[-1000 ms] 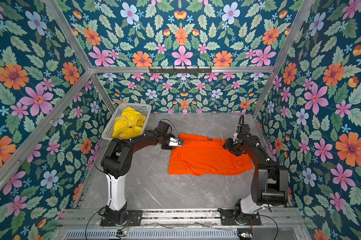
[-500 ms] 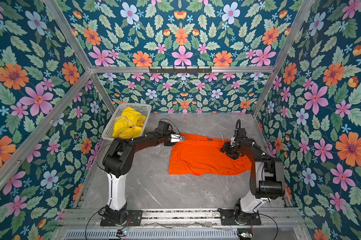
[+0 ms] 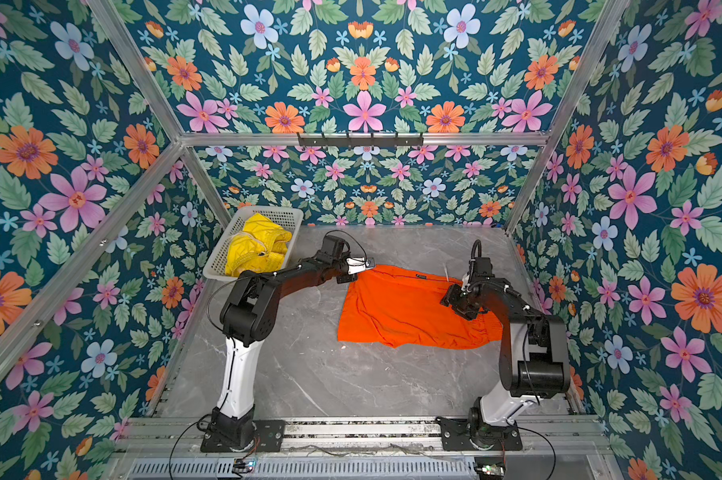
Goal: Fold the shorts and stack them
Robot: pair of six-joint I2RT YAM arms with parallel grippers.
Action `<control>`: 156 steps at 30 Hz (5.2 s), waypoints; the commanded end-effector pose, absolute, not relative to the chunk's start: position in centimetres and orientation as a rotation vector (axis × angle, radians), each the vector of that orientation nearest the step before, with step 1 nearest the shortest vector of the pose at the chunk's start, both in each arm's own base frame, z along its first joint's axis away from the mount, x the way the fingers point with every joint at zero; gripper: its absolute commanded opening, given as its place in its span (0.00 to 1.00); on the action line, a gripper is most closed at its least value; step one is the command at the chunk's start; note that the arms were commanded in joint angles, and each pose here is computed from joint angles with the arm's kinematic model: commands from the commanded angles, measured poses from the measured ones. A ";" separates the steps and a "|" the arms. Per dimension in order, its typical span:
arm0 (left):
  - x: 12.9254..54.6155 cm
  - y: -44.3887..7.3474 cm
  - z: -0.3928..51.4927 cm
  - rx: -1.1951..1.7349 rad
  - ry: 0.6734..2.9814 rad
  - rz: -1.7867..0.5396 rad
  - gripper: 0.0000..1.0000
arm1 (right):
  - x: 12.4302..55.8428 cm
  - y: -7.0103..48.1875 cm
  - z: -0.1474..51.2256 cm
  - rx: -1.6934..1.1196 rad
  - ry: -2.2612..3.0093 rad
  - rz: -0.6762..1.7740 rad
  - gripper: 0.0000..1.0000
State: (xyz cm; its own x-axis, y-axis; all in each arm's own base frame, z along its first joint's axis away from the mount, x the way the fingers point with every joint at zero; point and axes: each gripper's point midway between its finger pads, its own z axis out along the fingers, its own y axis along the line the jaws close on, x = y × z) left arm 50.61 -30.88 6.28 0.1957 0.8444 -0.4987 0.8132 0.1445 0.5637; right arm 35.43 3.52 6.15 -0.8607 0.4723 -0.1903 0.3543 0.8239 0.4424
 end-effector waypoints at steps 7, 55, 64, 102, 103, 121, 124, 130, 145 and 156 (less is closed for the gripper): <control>50.0 -31.8 11.9 1.494 1.653 -0.138 0.00 | 34.9 1.1 3.3 0.748 2.784 0.422 0.60; 44.2 -35.8 7.6 0.492 2.342 -0.917 0.47 | 46.9 10.6 8.4 0.450 2.653 0.834 0.59; 43.0 -33.3 2.8 0.484 2.481 -0.752 0.47 | 46.4 9.6 5.2 0.485 2.756 0.748 0.59; 41.0 -31.1 0.3 0.451 2.574 -0.656 0.47 | 43.2 3.0 9.1 0.518 2.606 0.687 0.59; 40.9 -31.1 0.2 0.452 2.576 -0.654 0.47 | 43.3 3.1 8.3 0.531 2.622 0.690 0.59; 39.4 -29.6 -1.4 0.463 2.633 -0.576 0.47 | 54.6 -3.8 6.5 0.674 2.522 0.631 0.58; 39.1 -29.5 -1.4 0.465 2.633 -0.580 0.47 | 55.2 -4.5 8.2 0.655 2.496 0.650 0.58; 39.0 -29.2 -0.9 0.465 2.622 -0.571 0.48 | 51.7 -4.8 12.6 0.629 2.455 0.614 0.59; 37.6 -28.1 -0.2 0.465 2.629 -0.553 0.48 | 41.5 -1.0 4.0 0.794 2.648 0.655 0.59; 34.2 -23.8 0.0 0.423 2.689 -0.387 0.48 | 34.4 5.2 1.9 0.759 2.787 0.617 0.59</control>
State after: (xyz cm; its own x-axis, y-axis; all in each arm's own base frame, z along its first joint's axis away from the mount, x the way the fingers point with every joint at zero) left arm 37.57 -27.06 2.72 -0.8039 0.1943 -0.5621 0.4054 0.8706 -0.2788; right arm 37.19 4.58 3.24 -0.8536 0.4998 -0.1469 0.3718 0.7820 0.5003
